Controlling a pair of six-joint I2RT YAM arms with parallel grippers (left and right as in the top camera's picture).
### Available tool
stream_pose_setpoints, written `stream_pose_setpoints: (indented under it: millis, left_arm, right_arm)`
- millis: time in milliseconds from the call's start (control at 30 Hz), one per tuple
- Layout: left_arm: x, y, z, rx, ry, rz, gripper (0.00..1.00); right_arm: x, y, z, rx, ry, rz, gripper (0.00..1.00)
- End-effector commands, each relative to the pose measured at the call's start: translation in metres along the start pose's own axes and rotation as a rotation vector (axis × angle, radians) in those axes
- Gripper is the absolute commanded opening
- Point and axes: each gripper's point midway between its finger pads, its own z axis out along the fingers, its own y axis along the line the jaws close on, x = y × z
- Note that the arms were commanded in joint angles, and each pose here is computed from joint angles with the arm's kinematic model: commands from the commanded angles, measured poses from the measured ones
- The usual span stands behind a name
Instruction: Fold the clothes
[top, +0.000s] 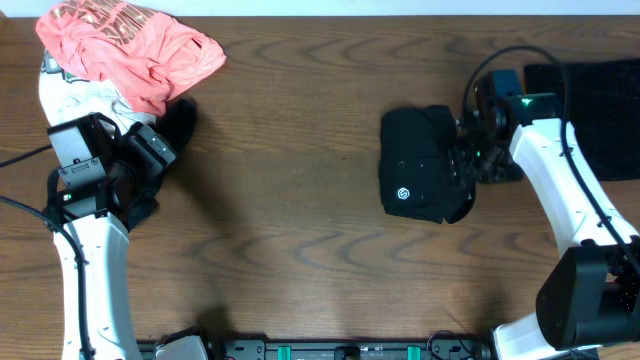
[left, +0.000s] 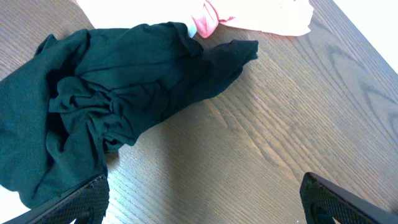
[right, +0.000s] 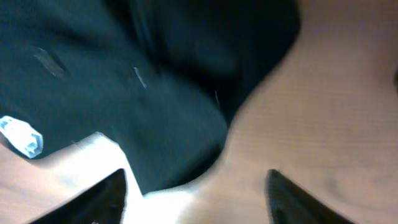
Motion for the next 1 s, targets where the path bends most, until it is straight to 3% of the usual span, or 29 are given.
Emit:
stream_pose_setpoints:
  millis: [0,200,533,767,967]
  left_arm:
    - [-0.003,0.002,0.000,-0.013,-0.005,0.013,0.98]
    - [0.002,0.004,0.002,-0.018,0.007,0.013,0.98]
    - [0.012,-0.001,0.005,-0.003,0.035,0.029,0.98]
    - [0.025,-0.024,0.006,0.035,0.062,0.090,0.98]
    - [0.045,-0.046,0.007,0.072,0.106,0.168,0.98]
  right_arm:
    - [-0.032,0.028,-0.014,-0.159,-0.128,-0.042,0.53]
    - [-0.067,0.039,0.001,-0.184,-0.221,-0.068,0.50]
    - [-0.059,0.049,0.071,-0.243,-0.055,-0.052,0.37]
    - [-0.058,0.047,0.086,-0.242,-0.027,-0.056,0.47]
    - [-0.080,0.046,0.042,-0.265,-0.133,-0.056,0.58]
